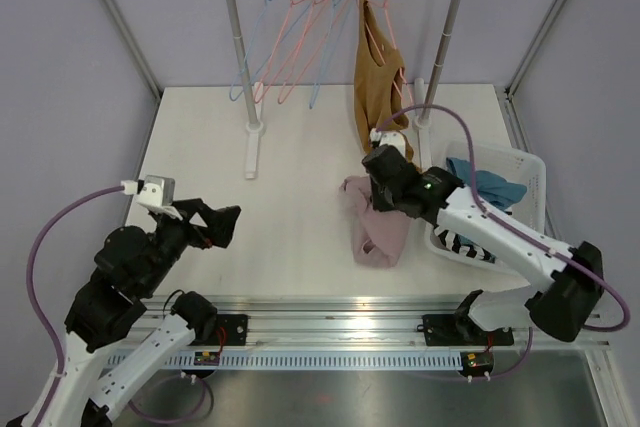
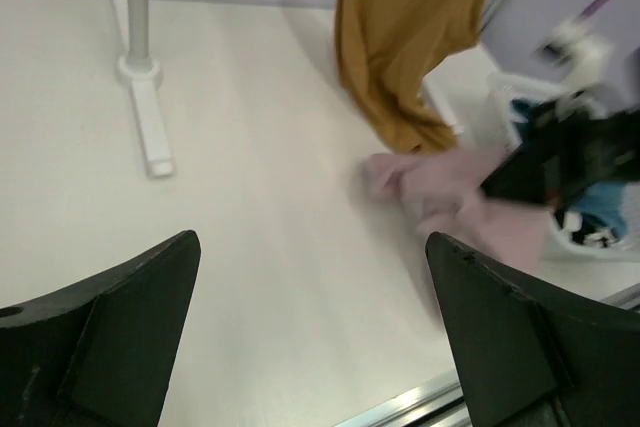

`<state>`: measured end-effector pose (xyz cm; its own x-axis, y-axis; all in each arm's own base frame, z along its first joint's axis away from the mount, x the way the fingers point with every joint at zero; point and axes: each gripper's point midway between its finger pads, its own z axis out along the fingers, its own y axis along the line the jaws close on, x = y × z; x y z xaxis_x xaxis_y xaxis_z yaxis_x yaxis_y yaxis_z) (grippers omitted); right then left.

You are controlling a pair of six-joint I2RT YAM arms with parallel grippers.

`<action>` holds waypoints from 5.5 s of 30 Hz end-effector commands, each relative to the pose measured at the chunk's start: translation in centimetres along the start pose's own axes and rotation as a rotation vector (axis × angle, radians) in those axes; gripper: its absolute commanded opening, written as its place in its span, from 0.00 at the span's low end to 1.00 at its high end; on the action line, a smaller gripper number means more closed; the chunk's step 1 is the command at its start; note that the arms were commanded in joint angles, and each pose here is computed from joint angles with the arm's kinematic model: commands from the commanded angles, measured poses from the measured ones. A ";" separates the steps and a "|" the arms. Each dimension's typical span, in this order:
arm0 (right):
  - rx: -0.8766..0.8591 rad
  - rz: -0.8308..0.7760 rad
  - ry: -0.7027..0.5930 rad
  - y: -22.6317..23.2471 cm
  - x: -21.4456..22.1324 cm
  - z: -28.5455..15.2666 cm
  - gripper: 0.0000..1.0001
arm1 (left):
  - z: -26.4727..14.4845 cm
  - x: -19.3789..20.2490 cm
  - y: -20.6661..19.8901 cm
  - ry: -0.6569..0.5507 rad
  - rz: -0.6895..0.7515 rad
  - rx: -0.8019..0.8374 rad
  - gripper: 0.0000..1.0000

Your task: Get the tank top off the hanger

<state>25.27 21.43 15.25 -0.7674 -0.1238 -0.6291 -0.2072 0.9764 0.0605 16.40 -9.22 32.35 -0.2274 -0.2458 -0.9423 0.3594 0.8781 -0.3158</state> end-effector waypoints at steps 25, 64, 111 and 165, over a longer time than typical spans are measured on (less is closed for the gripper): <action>0.515 0.568 0.049 -25.7 0.3 1.5 0.00 | 0.7 3.2 2.7 0.010 0.051 -0.088 0.99; -0.127 0.188 -0.577 -10.1 -30.5 -12.7 0.85 | 2.4 4.7 4.0 0.106 0.048 -0.155 0.99; -0.021 0.031 -0.681 -6.2 -38.6 -4.8 0.44 | 2.7 5.2 2.1 0.131 0.061 -0.040 0.99; -0.457 0.134 -0.561 -1.5 -23.0 -22.3 0.00 | 6.8 -14.1 -6.9 -0.160 -0.010 0.148 0.99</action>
<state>34.54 17.98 43.81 -0.4344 0.1588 -0.8866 -0.3554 0.8743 0.3307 21.80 -12.56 43.12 -0.1429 -0.3012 -0.9428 0.4211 0.8435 -0.3333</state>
